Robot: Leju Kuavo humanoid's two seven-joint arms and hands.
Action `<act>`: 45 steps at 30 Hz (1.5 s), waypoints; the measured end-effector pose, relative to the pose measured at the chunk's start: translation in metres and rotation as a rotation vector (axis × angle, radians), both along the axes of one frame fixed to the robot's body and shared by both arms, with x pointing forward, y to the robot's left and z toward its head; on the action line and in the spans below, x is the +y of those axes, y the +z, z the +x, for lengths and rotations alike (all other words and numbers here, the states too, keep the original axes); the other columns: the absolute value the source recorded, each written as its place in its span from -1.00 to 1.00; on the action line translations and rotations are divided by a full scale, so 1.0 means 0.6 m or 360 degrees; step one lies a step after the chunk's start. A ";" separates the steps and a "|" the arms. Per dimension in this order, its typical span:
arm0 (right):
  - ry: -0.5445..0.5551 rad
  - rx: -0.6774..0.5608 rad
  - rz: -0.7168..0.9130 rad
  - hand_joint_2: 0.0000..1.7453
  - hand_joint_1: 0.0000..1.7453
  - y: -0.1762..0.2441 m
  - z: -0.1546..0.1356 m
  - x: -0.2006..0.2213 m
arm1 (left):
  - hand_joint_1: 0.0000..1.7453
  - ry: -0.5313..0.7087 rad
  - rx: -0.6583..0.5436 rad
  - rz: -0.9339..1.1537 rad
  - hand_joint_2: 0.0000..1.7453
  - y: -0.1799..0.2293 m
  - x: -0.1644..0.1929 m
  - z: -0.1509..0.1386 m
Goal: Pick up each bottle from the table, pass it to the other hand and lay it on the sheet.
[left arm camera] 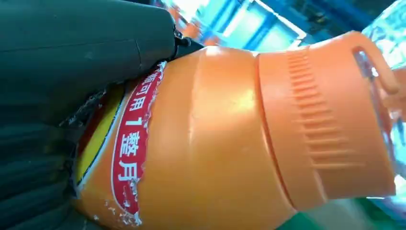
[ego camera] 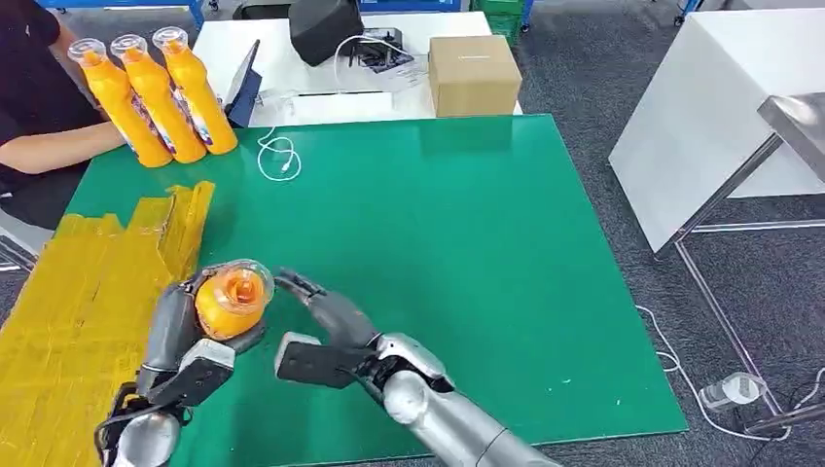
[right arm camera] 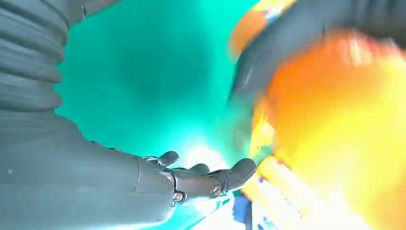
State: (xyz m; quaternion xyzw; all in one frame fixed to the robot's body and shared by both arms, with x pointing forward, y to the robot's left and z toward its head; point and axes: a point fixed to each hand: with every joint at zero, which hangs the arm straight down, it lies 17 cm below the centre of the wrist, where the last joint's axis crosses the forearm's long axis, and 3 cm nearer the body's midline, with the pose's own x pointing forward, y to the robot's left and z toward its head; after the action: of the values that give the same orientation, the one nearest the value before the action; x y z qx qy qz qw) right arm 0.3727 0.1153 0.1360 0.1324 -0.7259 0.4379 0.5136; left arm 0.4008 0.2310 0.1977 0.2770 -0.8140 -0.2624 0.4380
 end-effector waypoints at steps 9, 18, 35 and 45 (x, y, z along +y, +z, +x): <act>-0.0038 -0.0014 0.0194 1.00 -1.00 0.055 0.034 -0.076 | 1.00 0.0433 0.0363 0.0861 1.00 -0.183 0.192 0.014; -0.0014 -0.0029 0.0203 1.00 -1.00 0.065 0.035 -0.088 | -1.00 0.0446 0.0672 0.1154 -1.00 -0.293 0.294 0.008; 0.0008 -0.0052 0.0218 1.00 -1.00 0.086 0.047 -0.086 | -1.00 0.0415 0.0771 0.1179 -1.00 -0.333 0.324 -0.016; -0.0053 -0.0142 0.0249 -1.00 -1.00 0.091 0.041 -0.087 | -1.00 0.0636 -0.0022 0.0525 -1.00 -0.108 0.277 -0.025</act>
State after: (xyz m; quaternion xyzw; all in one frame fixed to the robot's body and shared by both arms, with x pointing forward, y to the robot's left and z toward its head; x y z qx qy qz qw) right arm 0.3970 0.0630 0.1905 0.1404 -0.7821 0.3769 0.4760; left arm 0.3857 0.3973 0.1330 0.5019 -0.6922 -0.2978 0.4246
